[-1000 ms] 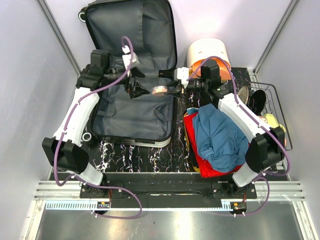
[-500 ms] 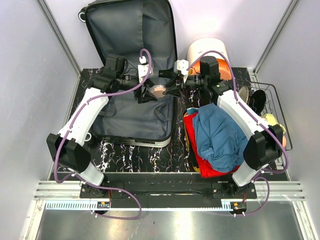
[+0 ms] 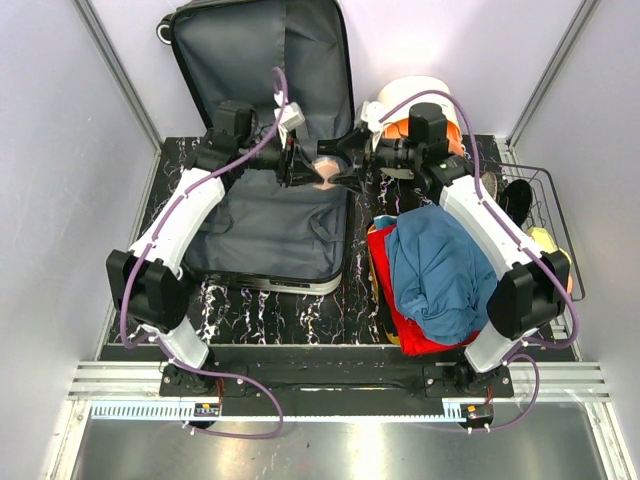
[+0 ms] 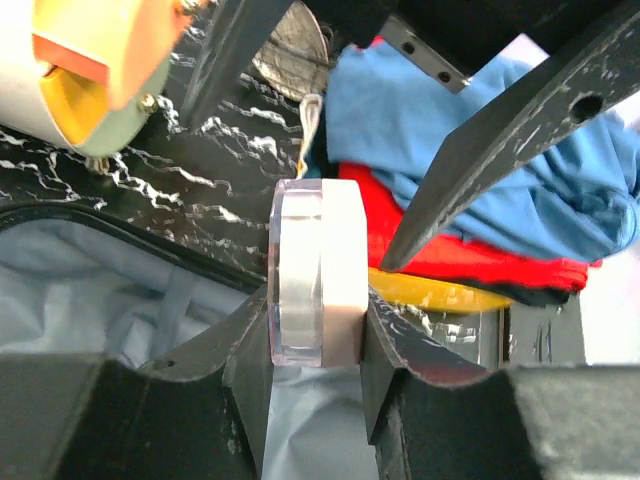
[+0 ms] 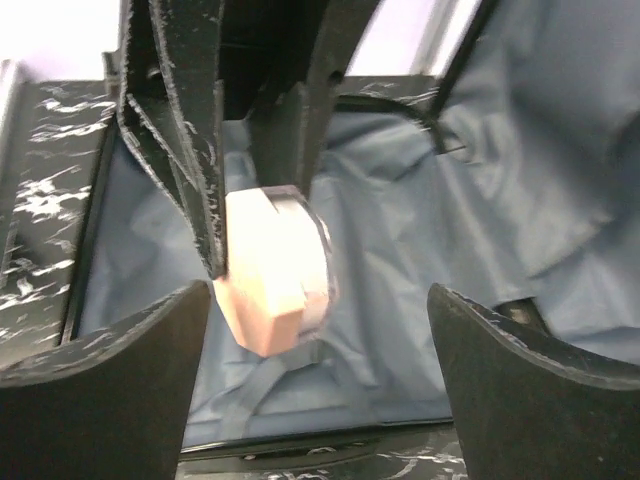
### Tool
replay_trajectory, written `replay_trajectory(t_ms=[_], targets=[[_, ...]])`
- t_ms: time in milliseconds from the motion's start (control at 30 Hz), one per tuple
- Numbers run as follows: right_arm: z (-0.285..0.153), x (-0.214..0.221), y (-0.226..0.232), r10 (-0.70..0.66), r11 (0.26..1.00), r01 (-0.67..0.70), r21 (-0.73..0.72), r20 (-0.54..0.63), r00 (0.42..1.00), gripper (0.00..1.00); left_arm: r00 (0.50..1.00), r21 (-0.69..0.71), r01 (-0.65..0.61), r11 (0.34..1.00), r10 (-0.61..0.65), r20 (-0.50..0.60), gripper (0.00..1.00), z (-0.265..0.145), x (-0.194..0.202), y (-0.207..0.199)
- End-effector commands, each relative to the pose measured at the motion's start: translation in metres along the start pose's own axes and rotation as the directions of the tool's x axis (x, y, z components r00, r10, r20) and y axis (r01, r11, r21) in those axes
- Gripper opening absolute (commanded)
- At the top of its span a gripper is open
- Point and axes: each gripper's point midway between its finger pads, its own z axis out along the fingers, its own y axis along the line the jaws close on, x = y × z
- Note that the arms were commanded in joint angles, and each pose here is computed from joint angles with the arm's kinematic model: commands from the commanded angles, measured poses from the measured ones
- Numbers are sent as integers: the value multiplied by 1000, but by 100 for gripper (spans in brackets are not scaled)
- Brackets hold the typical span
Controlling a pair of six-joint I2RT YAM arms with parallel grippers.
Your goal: Open, take out, and arrange the luggage
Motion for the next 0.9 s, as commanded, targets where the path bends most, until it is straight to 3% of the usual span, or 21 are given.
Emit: replay_trajectory(t_ms=[0,33,67,100,167,300,533,767,867], targets=[[-35,-59,-64,-47,967,17,252,114,992,98,949,11,165,986,-161,269,0,-17,-62,18],[-40,-63,-69,-53,961,16,275,126,991,99,907,35,294,955,-290,306,0,-21,-70,20],[-48,-69,-80,-81,944,32,328,137,987,99,888,24,298,954,-287,360,0,-24,-83,28],[-51,-72,-84,-104,933,49,357,137,985,99,844,51,396,917,-386,373,0,-25,-85,34],[-58,-82,-91,-144,907,70,415,148,978,99,798,56,460,886,-440,411,0,-25,-91,44],[-57,-88,-92,-88,910,20,414,146,985,97,715,77,561,824,-529,456,0,-23,-89,53],[-33,-77,-52,-175,960,151,237,84,981,98,696,106,593,798,-574,431,0,-16,-87,46],[-18,-80,-26,-445,890,428,159,95,891,100,729,138,549,824,-553,402,0,-9,-91,32],[-14,-80,-27,-493,865,476,156,92,865,100,736,141,543,828,-551,393,0,-7,-90,30]])
